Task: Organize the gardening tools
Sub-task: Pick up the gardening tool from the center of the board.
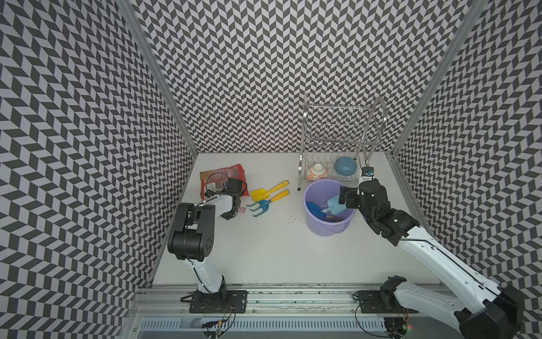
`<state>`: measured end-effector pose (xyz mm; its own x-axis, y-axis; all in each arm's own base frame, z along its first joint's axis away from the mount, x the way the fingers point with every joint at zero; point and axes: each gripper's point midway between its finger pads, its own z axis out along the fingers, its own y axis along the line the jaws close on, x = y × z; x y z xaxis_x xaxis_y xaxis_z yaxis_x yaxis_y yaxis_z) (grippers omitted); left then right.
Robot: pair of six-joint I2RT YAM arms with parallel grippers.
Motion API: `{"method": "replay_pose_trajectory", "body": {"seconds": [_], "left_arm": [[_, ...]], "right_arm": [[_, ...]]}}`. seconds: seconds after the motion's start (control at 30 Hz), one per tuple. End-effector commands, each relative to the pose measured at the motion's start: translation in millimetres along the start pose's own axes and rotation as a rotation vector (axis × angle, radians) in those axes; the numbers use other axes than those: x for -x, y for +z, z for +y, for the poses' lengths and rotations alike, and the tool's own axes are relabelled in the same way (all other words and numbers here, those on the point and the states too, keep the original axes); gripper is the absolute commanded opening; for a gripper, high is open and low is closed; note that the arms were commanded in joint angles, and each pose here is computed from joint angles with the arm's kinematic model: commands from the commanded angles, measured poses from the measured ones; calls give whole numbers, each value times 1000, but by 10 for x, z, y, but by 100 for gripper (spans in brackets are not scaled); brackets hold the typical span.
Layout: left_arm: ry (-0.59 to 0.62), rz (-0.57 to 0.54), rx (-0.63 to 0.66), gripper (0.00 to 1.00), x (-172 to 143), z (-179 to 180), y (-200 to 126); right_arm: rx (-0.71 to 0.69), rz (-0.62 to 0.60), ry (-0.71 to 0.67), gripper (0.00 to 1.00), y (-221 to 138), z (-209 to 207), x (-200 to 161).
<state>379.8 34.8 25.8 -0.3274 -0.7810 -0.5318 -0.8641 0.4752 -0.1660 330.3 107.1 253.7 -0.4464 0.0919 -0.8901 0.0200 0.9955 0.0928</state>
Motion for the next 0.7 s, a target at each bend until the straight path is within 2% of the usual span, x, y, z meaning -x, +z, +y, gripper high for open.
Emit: {"method": "replay_pose_trajectory", "body": {"seconds": [0.0,0.1,0.33,0.53,0.67], "left_arm": [[84,68,87,16,-183,321,37],[80,63,74,0,-163,347,-29],[16,-18,50,0,96,399,-338],[-92,-127,-115,0,445,246,-868],[-94,-242,-248,0,665,-5,-1351]], "right_arm": [[5,-81,47,100,-93,-5,205],[8,-90,50,100,-113,4,257],[22,-89,43,100,-131,29,286],[52,-70,51,100,-131,81,252],[79,-61,69,100,-154,115,237]]}}
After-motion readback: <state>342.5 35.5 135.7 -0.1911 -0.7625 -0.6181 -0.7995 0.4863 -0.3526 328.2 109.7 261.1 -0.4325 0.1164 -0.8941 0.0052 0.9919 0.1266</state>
